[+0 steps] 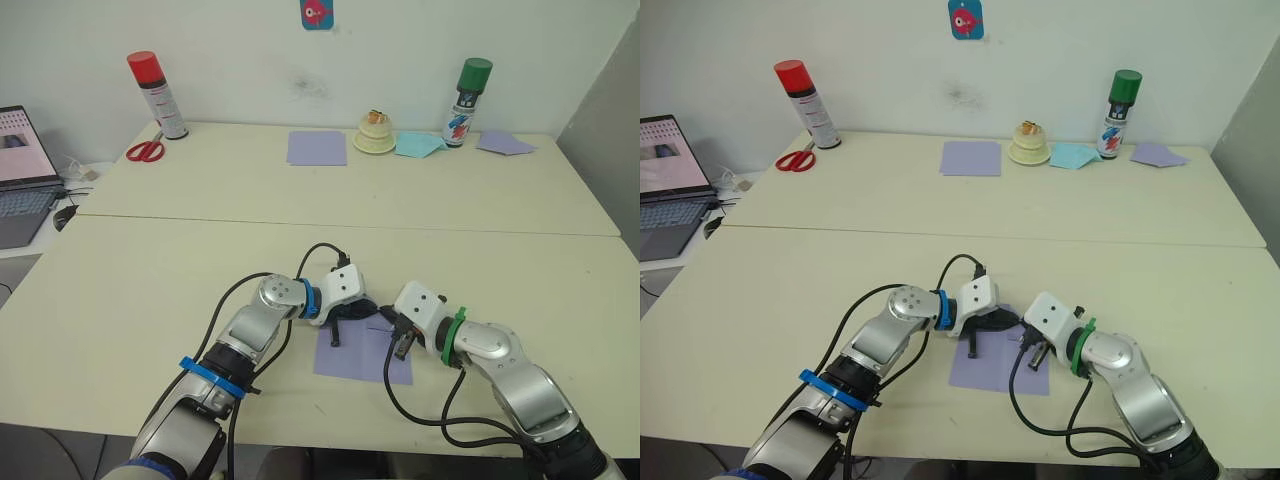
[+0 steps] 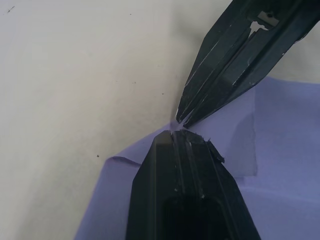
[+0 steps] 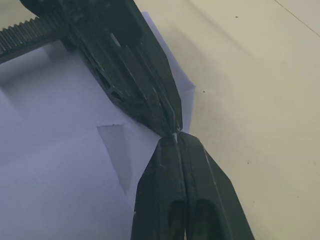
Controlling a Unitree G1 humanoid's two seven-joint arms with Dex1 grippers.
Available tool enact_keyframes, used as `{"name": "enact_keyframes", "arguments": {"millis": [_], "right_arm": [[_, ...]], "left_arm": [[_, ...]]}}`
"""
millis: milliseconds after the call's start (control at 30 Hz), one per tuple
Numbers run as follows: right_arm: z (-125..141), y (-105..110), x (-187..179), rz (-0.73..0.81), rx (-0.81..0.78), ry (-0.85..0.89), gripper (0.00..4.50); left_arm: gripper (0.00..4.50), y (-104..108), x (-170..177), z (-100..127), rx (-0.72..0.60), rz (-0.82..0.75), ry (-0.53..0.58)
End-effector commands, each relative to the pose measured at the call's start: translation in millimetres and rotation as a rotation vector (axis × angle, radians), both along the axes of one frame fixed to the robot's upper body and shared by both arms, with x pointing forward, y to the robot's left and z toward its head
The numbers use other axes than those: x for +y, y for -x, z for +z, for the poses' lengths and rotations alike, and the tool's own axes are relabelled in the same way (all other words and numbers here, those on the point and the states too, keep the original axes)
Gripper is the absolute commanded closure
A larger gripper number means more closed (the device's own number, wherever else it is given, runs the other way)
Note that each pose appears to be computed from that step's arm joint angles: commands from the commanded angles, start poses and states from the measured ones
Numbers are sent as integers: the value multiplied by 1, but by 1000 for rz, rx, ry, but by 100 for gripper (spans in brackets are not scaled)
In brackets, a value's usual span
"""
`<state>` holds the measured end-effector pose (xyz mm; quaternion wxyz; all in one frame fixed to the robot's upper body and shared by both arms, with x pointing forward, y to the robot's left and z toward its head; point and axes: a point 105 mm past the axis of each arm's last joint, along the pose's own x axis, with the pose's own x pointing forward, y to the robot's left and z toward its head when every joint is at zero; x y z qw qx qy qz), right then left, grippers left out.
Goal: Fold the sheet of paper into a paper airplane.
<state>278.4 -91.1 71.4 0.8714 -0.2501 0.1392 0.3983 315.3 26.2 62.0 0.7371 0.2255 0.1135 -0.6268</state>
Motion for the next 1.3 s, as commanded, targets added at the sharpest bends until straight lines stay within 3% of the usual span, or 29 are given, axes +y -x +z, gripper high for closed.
{"name": "enact_keyframes", "arguments": {"millis": [33, 333, 600, 933, 1300], "right_arm": [[-3, 6, -5, 6, 2, 32, 448], [-19, 17, -15, -6, 46, 82, 448], [-15, 30, -27, -26, 88, 55, 448], [39, 32, -7, 74, -55, -142, 448], [0, 22, 9, 71, 19, -74, 448]], "left_arm": [[450, 13, 7, -32, 98, -13, -103], [450, 13, 5, -33, 101, -17, -105], [450, 15, 2, -35, 109, -21, -103], [450, 16, -1, -34, 110, -29, -99], [450, 16, -5, -28, 101, -37, -82]]}}
